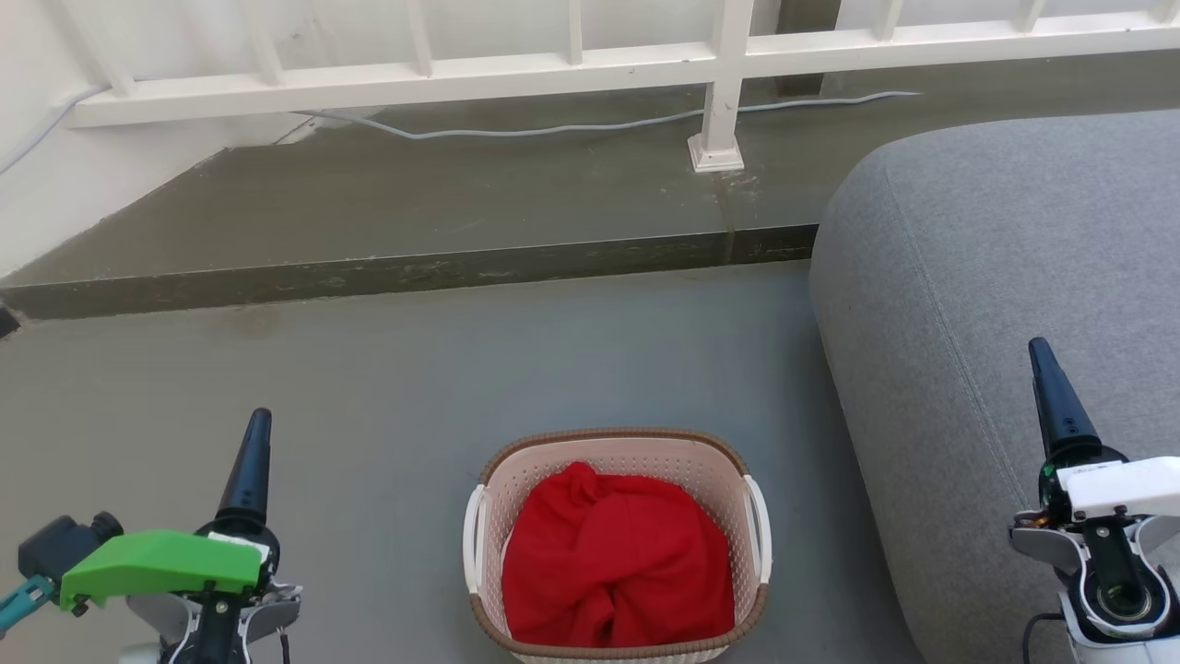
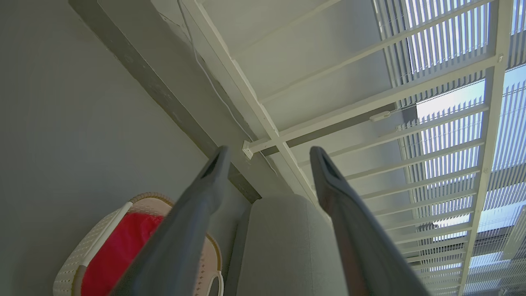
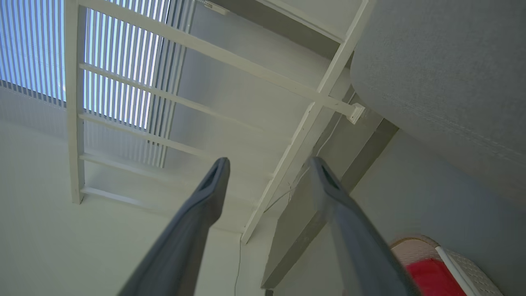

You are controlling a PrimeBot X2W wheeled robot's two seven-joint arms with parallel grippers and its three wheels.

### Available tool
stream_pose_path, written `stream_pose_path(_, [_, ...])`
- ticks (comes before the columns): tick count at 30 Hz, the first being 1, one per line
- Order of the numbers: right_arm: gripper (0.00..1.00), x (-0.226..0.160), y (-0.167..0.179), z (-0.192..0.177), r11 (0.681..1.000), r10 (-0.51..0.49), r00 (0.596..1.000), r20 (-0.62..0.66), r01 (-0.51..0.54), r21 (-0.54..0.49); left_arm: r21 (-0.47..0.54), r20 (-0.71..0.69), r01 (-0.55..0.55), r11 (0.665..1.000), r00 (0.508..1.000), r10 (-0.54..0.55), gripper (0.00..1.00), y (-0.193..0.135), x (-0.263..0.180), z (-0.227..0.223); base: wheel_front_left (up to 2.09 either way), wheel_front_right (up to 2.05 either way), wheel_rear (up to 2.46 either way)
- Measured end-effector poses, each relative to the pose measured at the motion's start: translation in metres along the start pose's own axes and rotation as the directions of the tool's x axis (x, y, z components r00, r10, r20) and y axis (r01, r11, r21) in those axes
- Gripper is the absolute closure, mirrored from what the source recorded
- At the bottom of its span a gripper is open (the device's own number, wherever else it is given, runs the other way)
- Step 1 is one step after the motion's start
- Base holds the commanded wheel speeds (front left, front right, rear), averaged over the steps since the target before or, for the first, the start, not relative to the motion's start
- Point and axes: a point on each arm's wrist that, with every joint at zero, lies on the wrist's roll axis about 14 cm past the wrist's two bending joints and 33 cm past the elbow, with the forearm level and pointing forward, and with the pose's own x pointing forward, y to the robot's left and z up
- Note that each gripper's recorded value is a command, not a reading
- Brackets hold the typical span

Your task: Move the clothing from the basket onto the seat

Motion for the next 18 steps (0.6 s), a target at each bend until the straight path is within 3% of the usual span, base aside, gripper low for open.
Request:
stream_pose_path(10, [0.00,0.001,0.010,-0.004,0.981,0.036,0.999,-0.016,-0.038,-0.189,0.246,-0.008,0.051,0.968,0.999,-0.051,0.00,-0.021,0.006,0.000,0.00,0.00,0.00])
stream_pose_path(18, [0.00,0.002,0.011,-0.004,0.927,0.035,0.999,-0.028,-0.042,-0.373,0.424,-0.033,0.087,0.901,0.996,-0.080,0.00,-0.032,0.007,-0.006,0.00,0.00,0.00])
